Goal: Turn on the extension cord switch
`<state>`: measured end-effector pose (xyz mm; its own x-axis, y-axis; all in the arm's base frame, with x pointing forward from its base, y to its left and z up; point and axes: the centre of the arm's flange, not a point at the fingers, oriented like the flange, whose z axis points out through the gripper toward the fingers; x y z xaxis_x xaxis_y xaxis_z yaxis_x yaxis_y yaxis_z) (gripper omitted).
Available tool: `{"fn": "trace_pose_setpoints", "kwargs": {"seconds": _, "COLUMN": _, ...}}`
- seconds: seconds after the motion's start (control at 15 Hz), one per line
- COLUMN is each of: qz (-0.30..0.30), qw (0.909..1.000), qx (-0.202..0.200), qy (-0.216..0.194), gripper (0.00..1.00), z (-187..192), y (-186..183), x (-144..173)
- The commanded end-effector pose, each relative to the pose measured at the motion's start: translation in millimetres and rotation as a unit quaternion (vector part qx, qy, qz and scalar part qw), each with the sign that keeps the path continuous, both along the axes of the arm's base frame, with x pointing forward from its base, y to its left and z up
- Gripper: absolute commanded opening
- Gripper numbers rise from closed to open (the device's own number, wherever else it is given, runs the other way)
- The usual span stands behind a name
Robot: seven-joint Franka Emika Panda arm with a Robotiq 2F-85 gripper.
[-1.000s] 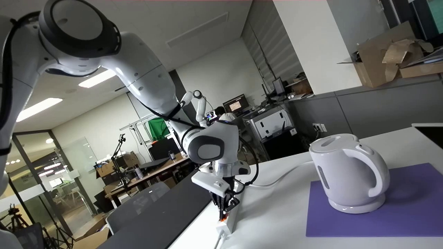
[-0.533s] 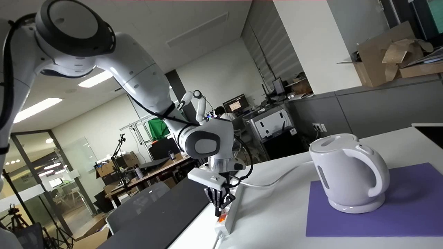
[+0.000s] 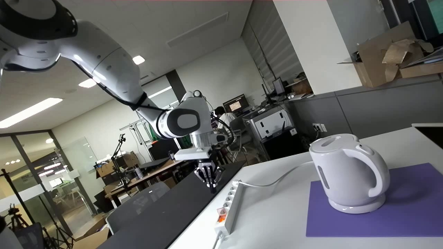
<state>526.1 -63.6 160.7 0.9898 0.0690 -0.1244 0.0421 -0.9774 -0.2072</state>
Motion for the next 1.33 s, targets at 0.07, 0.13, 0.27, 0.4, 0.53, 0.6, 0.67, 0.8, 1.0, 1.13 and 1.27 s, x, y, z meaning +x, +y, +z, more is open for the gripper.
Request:
{"fn": "trace_pose_setpoints", "kwargs": {"seconds": 0.07, "qz": -0.01, "qw": 0.9921, "qx": -0.105, "qy": -0.067, "gripper": 0.0, "z": 42.3, "y": 13.5, "x": -11.1}}
{"fn": "trace_pose_setpoints", "kwargs": {"seconds": 0.13, "qz": -0.01, "qw": 0.9894, "qx": -0.121, "qy": -0.079, "gripper": 0.0, "z": 47.4, "y": 15.9, "x": -10.6}}
{"fn": "trace_pose_setpoints", "kwargs": {"seconds": 0.27, "qz": -0.01, "qw": 0.9849, "qx": -0.145, "qy": -0.095, "gripper": 0.0, "z": 53.7, "y": 20.2, "x": -11.0}}
{"fn": "trace_pose_setpoints", "kwargs": {"seconds": 0.4, "qz": -0.01, "qw": 0.9812, "qx": -0.164, "qy": -0.101, "gripper": 0.26, "z": 57.9, "y": 22.7, "x": -11.8}}
{"fn": "trace_pose_setpoints", "kwargs": {"seconds": 0.53, "qz": -0.011, "qw": 0.9789, "qx": -0.177, "qy": -0.101, "gripper": 0.33, "z": 60.0, "y": 23.7, "x": -12.9}}
{"fn": "trace_pose_setpoints", "kwargs": {"seconds": 0.6, "qz": -0.011, "qw": 0.9778, "qx": -0.183, "qy": -0.101, "gripper": 0.39, "z": 60.8, "y": 24.0, "x": -13.3}}
{"fn": "trace_pose_setpoints", "kwargs": {"seconds": 0.67, "qz": -0.012, "qw": 0.9769, "qx": -0.187, "qy": -0.102, "gripper": 0.47, "z": 61.7, "y": 24.2, "x": -13.5}}
{"fn": "trace_pose_setpoints", "kwargs": {"seconds": 0.8, "qz": -0.012, "qw": 0.9758, "qx": -0.195, "qy": -0.099, "gripper": 0.6, "z": 61.7, "y": 24.5, "x": -13.1}}
{"fn": "trace_pose_setpoints", "kwargs": {"seconds": 1.0, "qz": -0.014, "qw": 0.9744, "qx": -0.202, "qy": -0.098, "gripper": 0.81, "z": 61.2, "y": 25.0, "x": -13.3}}
{"fn": "trace_pose_setpoints", "kwargs": {"seconds": 1.13, "qz": -0.016, "qw": 0.9735, "qx": -0.206, "qy": -0.098, "gripper": 0.93, "z": 61.4, "y": 25.3, "x": -13.4}}
{"fn": "trace_pose_setpoints", "kwargs": {"seconds": 1.27, "qz": -0.016, "qw": 0.9728, "qx": -0.209, "qy": -0.098, "gripper": 1.0, "z": 61.5, "y": 25.9, "x": -13.6}}
